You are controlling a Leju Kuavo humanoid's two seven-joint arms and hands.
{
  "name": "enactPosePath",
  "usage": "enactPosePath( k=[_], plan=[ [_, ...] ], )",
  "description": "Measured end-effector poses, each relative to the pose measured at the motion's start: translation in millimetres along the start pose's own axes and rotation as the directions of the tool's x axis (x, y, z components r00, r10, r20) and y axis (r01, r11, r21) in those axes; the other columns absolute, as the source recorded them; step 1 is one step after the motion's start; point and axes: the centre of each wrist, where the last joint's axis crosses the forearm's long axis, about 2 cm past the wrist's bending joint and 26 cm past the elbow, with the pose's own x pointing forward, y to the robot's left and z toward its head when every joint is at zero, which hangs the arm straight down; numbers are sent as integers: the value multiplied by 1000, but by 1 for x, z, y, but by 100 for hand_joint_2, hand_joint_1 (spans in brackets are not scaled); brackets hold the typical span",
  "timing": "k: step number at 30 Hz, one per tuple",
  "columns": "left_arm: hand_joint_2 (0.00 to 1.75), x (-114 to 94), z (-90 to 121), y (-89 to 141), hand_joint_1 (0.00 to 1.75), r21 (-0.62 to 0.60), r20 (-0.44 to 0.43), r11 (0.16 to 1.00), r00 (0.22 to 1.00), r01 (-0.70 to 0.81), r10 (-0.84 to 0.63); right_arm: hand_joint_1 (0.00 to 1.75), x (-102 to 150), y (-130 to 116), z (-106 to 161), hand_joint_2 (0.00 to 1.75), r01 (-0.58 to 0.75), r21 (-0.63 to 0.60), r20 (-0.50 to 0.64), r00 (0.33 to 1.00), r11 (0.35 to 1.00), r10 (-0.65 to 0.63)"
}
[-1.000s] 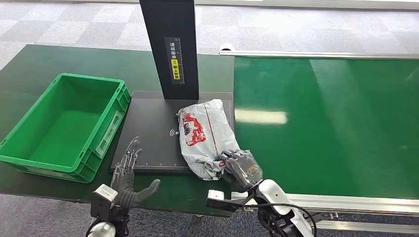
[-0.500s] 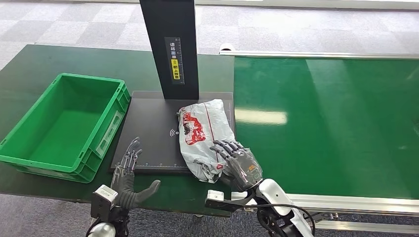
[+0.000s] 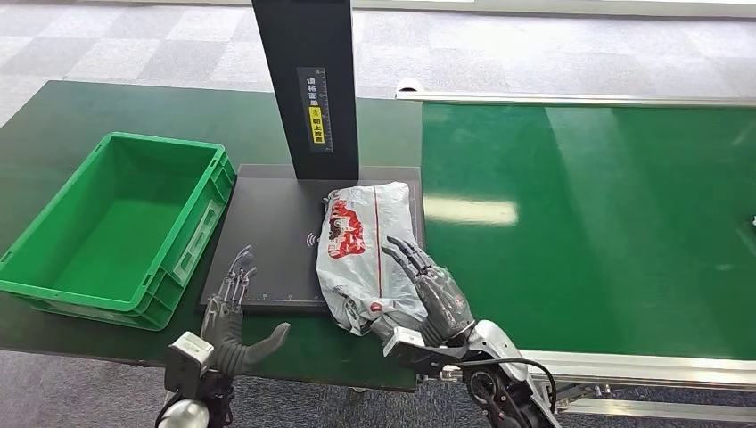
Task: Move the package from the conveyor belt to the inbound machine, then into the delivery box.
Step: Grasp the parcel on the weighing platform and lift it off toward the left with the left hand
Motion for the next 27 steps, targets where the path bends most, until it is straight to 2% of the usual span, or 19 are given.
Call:
enactPosePath(
  k=[1, 6, 9, 12, 15, 19, 27],
  plan=[
    [175, 0, 1, 0, 0, -1, -1, 1000, 1000, 1, -1, 0, -1, 0, 0, 175, 79, 22, -13, 997, 997, -78],
    [175, 0, 2, 0, 0, -6, -3, 1000, 1000, 8, -8, 0, -6, -4, 2, 175, 378, 53, -27, 926, 924, -377],
    [175, 0, 2, -1, 0, -7, -4, 1000, 1000, 10, -10, 0, -9, -10, 3, 175, 531, 42, -6, 847, 847, -531],
    [175, 0, 3, -1, 0, -9, -7, 1000, 1000, 13, -14, 0, -13, -15, 4, 175, 629, 17, 15, 777, 777, -629],
    [175, 0, 3, -1, 0, -11, -10, 1000, 1000, 17, -17, 0, -17, -21, 6, 175, 662, -41, 49, 750, 749, -660],
    [175, 2, 4, -2, 0, -16, -11, 1000, 1000, 16, -16, 0, -20, -33, 7, 175, 624, -163, 126, 782, 765, -611],
    [175, 5, 3, -3, 0, -13, -4, 1000, 1000, 12, -12, 0, -19, -42, 7, 175, 606, -202, 154, 795, 769, -586]
  ],
)
